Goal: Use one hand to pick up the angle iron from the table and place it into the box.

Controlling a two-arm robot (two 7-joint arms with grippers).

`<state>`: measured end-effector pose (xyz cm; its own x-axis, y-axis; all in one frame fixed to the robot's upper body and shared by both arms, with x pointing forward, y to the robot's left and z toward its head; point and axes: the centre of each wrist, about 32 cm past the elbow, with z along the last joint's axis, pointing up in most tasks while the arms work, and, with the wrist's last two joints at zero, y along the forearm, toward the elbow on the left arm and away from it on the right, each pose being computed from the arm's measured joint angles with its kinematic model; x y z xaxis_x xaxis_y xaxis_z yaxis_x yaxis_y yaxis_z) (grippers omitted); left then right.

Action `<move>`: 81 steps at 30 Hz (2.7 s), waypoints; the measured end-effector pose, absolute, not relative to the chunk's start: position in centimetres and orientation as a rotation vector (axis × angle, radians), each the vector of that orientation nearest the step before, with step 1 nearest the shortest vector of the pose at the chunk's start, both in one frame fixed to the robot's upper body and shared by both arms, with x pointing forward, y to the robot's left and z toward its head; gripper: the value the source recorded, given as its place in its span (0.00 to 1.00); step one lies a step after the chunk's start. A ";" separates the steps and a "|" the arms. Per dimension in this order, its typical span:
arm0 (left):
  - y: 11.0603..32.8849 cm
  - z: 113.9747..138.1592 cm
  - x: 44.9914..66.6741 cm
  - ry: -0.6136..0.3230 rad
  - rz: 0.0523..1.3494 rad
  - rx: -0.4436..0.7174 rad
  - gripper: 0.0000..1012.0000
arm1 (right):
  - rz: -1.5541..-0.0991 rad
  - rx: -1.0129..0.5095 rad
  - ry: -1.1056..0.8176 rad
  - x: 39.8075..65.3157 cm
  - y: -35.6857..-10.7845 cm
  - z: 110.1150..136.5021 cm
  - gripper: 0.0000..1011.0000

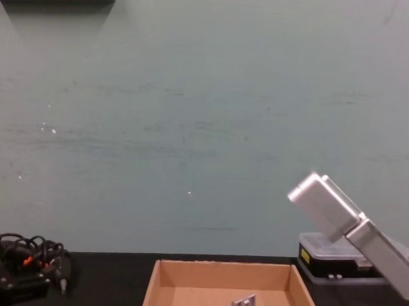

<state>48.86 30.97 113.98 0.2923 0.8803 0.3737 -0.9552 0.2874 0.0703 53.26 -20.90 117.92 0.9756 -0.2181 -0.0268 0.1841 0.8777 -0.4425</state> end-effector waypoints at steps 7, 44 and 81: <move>31.0 114.0 48.9 -0.285 1.248 0.304 0.99 | -0.231 -0.461 0.100 53.6 -20.4 117.5 0.99; 31.0 114.0 48.9 -0.285 1.248 0.305 0.99 | -0.255 -0.502 0.146 53.9 -19.4 117.2 0.90; 31.0 114.0 48.9 -0.285 1.248 0.304 0.99 | -0.284 -0.448 0.126 53.6 -20.0 117.7 0.09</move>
<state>48.86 30.97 113.98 0.2922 0.8803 0.3737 -0.9553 0.2873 0.0703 53.56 -19.95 117.66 0.9531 -0.2973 -0.0575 0.2423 0.8628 -0.4436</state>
